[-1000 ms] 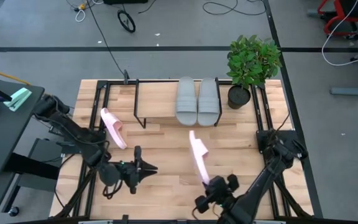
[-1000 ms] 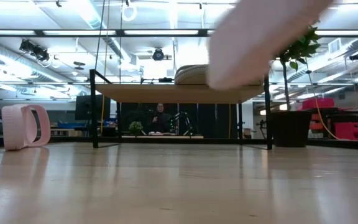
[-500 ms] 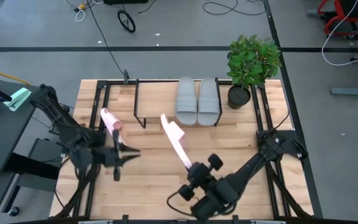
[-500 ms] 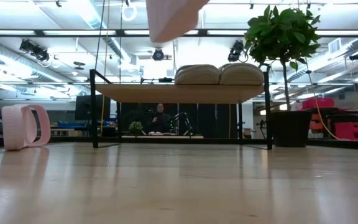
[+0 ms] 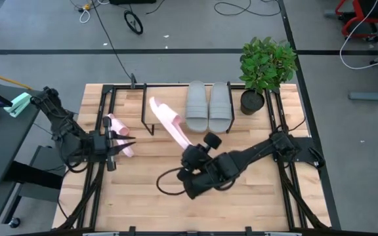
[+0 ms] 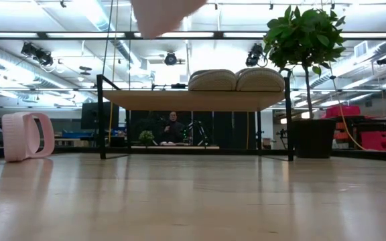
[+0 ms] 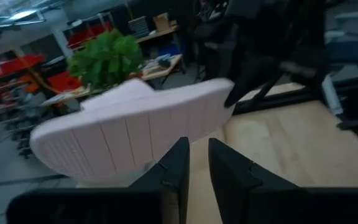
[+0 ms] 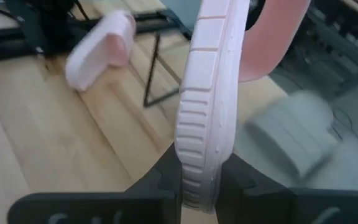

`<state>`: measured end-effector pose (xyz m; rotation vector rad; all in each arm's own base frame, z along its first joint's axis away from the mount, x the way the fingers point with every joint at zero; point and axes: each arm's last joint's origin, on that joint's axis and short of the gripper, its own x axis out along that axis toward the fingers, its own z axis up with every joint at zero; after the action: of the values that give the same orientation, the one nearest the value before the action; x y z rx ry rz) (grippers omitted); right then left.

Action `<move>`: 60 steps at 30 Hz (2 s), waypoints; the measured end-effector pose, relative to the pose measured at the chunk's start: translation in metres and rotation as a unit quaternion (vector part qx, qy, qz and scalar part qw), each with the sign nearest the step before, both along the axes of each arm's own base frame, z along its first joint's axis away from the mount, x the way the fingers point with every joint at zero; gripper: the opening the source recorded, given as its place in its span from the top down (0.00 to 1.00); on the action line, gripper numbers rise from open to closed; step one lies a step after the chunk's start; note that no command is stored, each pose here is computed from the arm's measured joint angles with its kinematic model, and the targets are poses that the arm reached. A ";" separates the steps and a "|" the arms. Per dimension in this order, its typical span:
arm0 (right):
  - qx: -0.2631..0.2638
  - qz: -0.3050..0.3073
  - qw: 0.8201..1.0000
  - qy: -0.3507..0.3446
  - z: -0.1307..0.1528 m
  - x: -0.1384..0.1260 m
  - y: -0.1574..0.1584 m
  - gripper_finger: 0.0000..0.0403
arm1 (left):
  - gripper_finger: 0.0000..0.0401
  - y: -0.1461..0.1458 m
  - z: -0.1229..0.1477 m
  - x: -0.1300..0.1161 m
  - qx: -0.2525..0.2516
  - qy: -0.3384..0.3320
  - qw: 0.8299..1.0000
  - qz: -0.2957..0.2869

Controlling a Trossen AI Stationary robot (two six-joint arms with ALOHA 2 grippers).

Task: Pick and place slides into the shelf
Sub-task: Put the right pink slide onto the shelf

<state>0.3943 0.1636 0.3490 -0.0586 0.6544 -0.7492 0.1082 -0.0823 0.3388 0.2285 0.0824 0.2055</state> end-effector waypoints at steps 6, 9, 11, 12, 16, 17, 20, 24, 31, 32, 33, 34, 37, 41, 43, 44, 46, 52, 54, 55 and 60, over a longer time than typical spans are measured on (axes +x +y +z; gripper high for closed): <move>-0.021 0.026 0.999 -0.017 0.016 0.008 -0.009 0.86 | 0.84 0.001 -0.009 -0.001 -0.008 0.023 1.000 0.016; -0.028 0.031 0.999 -0.027 0.026 0.005 -0.013 0.86 | 0.83 0.002 -0.012 -0.001 -0.021 0.029 0.999 0.019; -0.037 0.027 0.999 -0.027 0.030 0.003 -0.016 0.86 | 0.84 0.002 -0.012 -0.001 -0.027 0.029 0.999 0.021; -0.039 0.025 0.999 -0.021 0.029 0.003 -0.018 0.86 | 0.84 0.002 -0.012 -0.001 -0.027 0.030 0.999 0.021; -0.024 0.013 1.000 0.009 0.022 -0.002 -0.021 0.86 | 0.86 0.002 -0.012 -0.001 -0.015 0.031 0.999 0.024; -0.023 0.008 1.000 0.018 0.020 -0.003 -0.023 0.86 | 0.86 0.002 -0.012 -0.001 -0.010 0.032 0.999 0.024; -0.016 -0.012 0.999 0.040 0.016 -0.007 -0.029 0.86 | 0.84 0.002 -0.011 -0.001 0.023 0.037 0.999 0.022; 0.014 -0.030 0.997 0.063 0.013 -0.003 -0.049 0.86 | 0.80 -0.001 -0.010 0.003 0.094 0.048 0.994 0.024; 0.037 -0.031 0.995 0.088 0.012 0.004 -0.071 0.86 | 0.71 -0.007 -0.009 0.025 0.222 0.073 0.971 0.055; 0.037 -0.029 0.995 0.086 0.012 0.005 -0.072 0.86 | 0.69 -0.007 -0.008 0.029 0.231 0.074 0.968 0.063; 0.036 -0.026 0.995 0.084 0.012 0.006 -0.072 0.86 | 0.68 -0.007 -0.008 0.034 0.240 0.075 0.965 0.070; 0.036 -0.023 0.996 0.082 0.012 0.007 -0.072 0.86 | 0.66 -0.007 -0.008 0.039 0.247 0.075 0.963 0.073; 0.036 -0.015 0.996 0.083 0.013 0.008 -0.071 0.86 | 0.61 -0.008 -0.007 0.055 0.259 0.063 0.962 0.057; 0.039 -0.011 0.995 0.087 0.012 0.008 -0.071 0.86 | 0.54 -0.005 -0.011 0.078 0.278 0.068 0.957 0.043; 0.042 -0.005 0.995 0.093 0.012 0.008 -0.071 0.86 | 0.51 -0.004 -0.011 0.091 0.282 0.077 0.955 0.039; 0.043 -0.002 0.995 0.095 0.012 0.008 -0.071 0.86 | 0.50 -0.003 -0.011 0.097 0.284 0.082 0.954 0.040; 0.043 0.000 0.994 0.098 0.012 0.008 -0.071 0.86 | 0.49 -0.001 -0.008 0.110 0.287 0.091 0.953 0.044; 0.042 0.013 0.993 0.105 0.012 0.008 -0.069 0.86 | 0.46 0.011 -0.002 0.145 0.274 0.173 0.946 0.021; 0.041 0.017 0.993 0.107 0.012 0.007 -0.066 0.86 | 0.46 0.016 -0.003 0.155 0.276 0.206 0.938 0.027; 0.040 0.020 0.993 0.108 0.012 0.007 -0.065 0.86 | 0.46 0.018 -0.002 0.159 0.279 0.213 0.936 0.030; 0.037 0.037 0.993 0.108 0.012 0.006 -0.055 0.86 | 0.45 0.021 -0.005 0.171 0.305 0.234 0.923 0.027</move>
<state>0.3998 0.1081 0.3612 -0.0971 0.8819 -0.6511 0.2788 -0.0612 0.3338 0.8990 0.5042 0.2239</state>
